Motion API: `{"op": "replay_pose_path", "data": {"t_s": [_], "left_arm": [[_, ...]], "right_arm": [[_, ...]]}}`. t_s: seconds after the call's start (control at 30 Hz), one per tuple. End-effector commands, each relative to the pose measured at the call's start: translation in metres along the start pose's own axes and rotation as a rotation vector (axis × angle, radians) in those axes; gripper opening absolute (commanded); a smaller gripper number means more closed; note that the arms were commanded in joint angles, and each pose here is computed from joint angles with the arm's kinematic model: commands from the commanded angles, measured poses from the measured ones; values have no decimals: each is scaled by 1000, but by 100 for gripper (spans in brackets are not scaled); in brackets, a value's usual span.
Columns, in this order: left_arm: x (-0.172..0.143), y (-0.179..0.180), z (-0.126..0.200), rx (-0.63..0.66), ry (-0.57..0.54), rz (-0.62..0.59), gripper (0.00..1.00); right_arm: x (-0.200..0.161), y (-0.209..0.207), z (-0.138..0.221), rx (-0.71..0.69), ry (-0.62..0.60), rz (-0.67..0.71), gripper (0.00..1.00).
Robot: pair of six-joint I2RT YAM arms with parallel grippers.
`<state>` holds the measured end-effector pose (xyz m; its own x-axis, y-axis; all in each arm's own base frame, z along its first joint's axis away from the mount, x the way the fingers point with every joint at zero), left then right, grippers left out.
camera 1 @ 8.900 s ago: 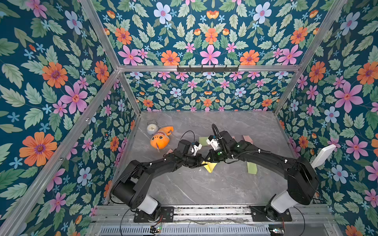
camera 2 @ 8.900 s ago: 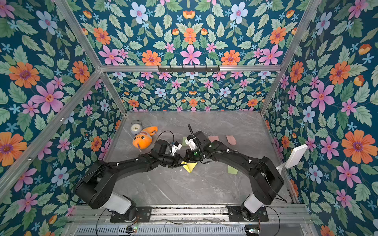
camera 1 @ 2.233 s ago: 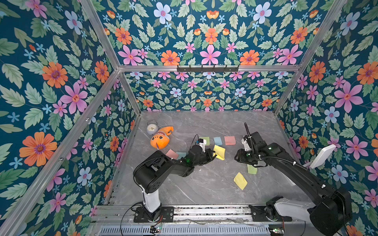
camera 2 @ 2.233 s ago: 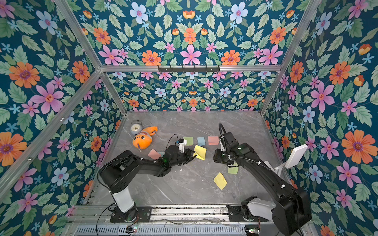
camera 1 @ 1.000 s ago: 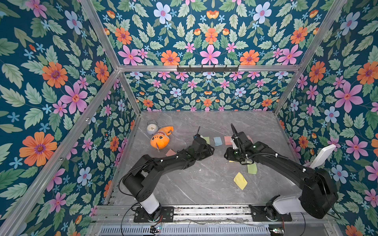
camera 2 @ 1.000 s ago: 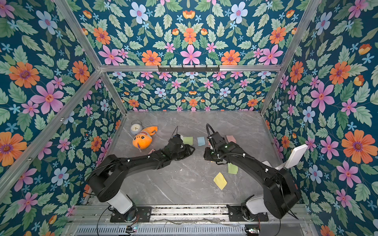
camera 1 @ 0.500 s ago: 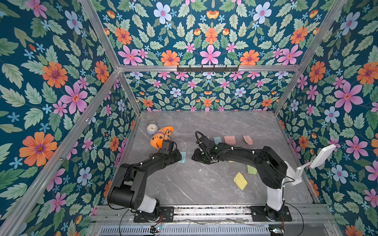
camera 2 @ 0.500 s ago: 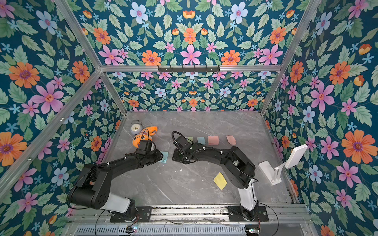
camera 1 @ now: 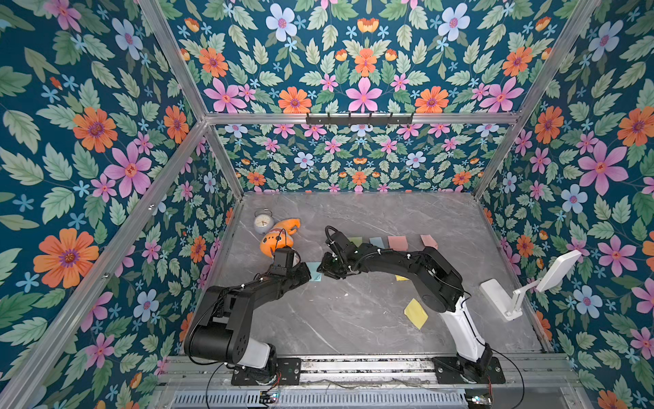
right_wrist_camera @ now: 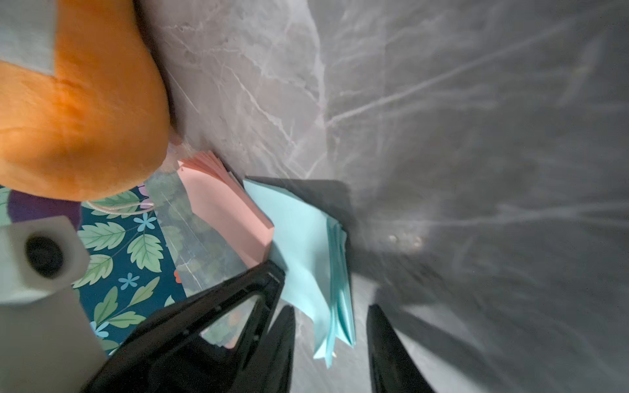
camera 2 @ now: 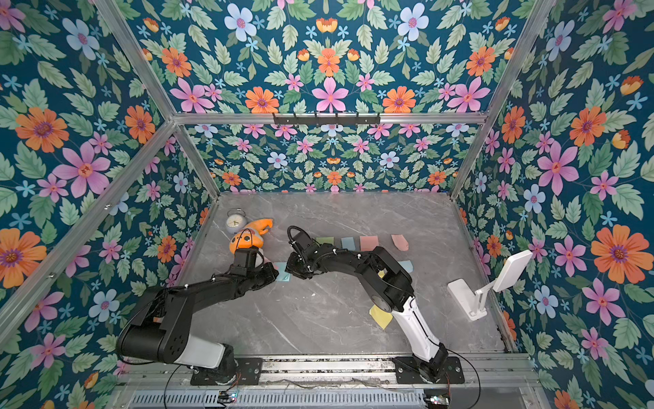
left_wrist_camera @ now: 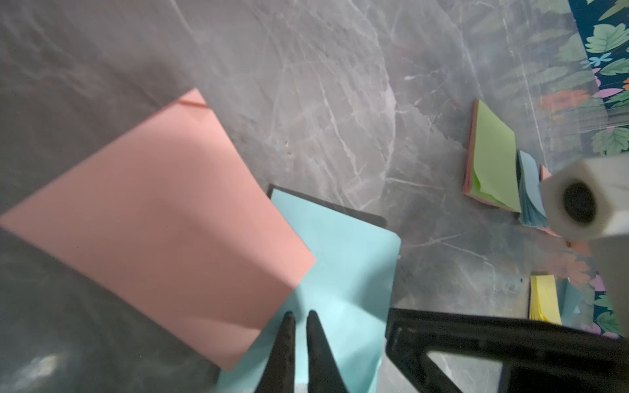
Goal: Tear off pages from different memo pads
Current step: Pick up the memo pad from the center of the board.
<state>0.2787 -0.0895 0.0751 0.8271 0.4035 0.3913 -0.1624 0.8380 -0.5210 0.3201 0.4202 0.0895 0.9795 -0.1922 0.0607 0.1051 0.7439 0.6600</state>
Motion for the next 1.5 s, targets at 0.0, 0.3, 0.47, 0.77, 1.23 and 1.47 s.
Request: {"op": "replay_pose_path", "data": {"t_s": [0.0, 0.3, 0.47, 0.77, 1.23, 1.47], "left_arm": [[-13, 10, -2, 33, 63, 15, 10], [-11, 6, 0, 9, 62, 19, 5], [4, -13, 21, -67, 23, 14, 7], [15, -62, 61, -458, -130, 85, 41], [-35, -99, 45, -630, -142, 182, 61], [-36, -109, 38, -658, -140, 165, 58]], "right_arm": [[0, 1, -5, 13, 24, -38, 30], [0, 4, -6, 76, 28, -37, 6], [4, -2, 18, 131, -50, -51, 0], [-5, -52, 95, 195, -196, -227, 0], [-15, -60, 151, 469, -414, -413, 0], [-20, -52, 160, 473, -405, -400, 0]]}}
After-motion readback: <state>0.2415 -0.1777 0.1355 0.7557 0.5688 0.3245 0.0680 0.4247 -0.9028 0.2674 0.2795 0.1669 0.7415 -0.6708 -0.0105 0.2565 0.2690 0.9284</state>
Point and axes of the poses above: each gripper's point midway between its finger pads, its own z axis back along the fingers, its own y axis along the line the jaws close on, x = y × z, the point moved 7 cm from there along z, back along the fingers, and after that the axes turned 1 degree about z, right-handed, at the moved point
